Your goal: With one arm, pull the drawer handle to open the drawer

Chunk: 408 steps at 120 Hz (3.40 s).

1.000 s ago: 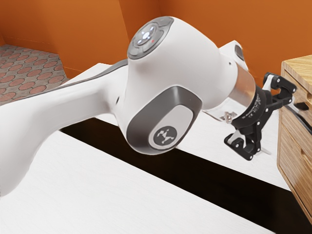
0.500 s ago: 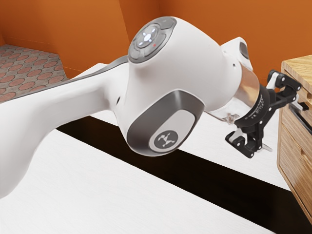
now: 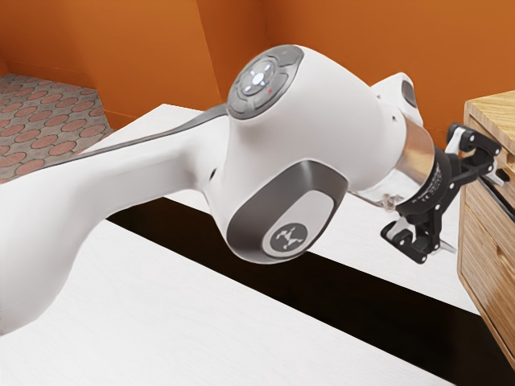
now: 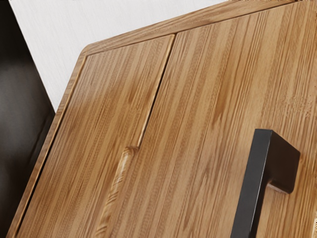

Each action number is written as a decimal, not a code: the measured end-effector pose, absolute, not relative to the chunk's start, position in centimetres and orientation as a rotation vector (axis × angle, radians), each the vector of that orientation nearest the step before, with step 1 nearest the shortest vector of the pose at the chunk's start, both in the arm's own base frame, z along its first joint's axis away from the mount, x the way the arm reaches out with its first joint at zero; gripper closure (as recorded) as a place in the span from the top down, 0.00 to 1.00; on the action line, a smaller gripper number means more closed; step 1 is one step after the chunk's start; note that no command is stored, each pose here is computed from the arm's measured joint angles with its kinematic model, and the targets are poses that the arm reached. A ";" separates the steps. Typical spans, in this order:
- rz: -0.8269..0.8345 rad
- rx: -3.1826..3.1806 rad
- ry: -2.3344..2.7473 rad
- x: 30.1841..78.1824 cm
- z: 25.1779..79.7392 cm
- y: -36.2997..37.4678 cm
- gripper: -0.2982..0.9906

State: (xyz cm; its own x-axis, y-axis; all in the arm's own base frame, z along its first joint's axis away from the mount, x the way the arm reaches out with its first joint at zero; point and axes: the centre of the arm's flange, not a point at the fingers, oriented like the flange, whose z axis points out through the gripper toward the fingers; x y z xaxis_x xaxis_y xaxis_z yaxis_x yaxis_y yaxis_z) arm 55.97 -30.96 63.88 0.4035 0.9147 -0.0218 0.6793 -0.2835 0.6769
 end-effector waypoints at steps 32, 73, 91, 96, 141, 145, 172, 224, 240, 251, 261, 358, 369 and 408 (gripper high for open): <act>0.483 2.071 1.353 56.9 62.0 -31.6 0.77; 0.477 2.058 1.353 56.6 62.4 -31.5 0.77; 0.471 2.068 1.365 56.4 62.0 -31.3 0.77; 0.469 2.071 1.367 56.4 61.8 -31.3 0.77; 0.456 2.072 1.387 54.1 62.1 -30.4 0.77; 0.454 2.070 1.391 53.8 62.2 -30.3 0.77; 0.453 2.056 1.417 52.2 62.5 -28.8 0.77; 0.472 2.024 1.445 50.1 61.5 -26.5 0.76; 0.479 2.009 1.436 50.1 61.3 -26.5 0.76; 0.488 1.993 1.426 49.7 61.8 -26.4 0.76; 0.495 1.985 1.424 49.7 62.1 -26.2 0.76; 0.515 1.965 1.449 51.4 62.7 -24.6 0.77; 0.521 1.961 1.442 51.5 63.2 -24.8 0.77; 0.498 1.991 1.437 52.2 61.5 -26.0 0.77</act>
State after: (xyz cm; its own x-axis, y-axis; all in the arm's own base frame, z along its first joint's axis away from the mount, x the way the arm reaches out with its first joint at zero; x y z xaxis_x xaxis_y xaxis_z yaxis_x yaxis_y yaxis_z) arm 52.16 -25.96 61.53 0.3350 0.9406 -0.0555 0.7045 -0.2109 0.6777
